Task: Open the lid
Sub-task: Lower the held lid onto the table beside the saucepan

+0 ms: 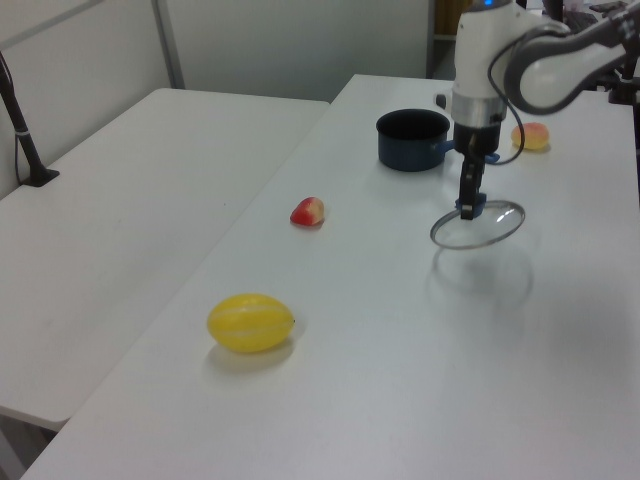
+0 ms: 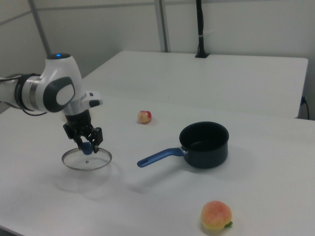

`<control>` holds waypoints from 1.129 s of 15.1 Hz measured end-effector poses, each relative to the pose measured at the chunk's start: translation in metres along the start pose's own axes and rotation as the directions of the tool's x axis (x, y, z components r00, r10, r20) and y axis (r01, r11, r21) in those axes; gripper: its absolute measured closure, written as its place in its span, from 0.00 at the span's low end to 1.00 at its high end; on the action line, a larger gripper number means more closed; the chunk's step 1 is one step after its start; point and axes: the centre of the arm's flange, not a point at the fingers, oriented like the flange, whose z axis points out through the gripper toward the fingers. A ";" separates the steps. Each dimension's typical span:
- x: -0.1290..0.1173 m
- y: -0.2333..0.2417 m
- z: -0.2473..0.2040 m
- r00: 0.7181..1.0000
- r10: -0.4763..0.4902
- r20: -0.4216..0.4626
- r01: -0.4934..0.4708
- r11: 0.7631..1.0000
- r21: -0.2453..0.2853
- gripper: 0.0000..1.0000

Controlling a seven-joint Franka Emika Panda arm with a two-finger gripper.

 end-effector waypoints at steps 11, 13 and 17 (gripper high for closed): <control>-0.007 -0.020 0.054 0.995 0.098 -0.021 -0.098 0.995 -0.024 0.34; -0.007 -0.021 0.055 0.992 0.128 -0.019 -0.129 0.991 -0.023 0.27; -0.006 -0.022 0.058 0.985 0.172 -0.015 -0.172 0.985 -0.022 0.00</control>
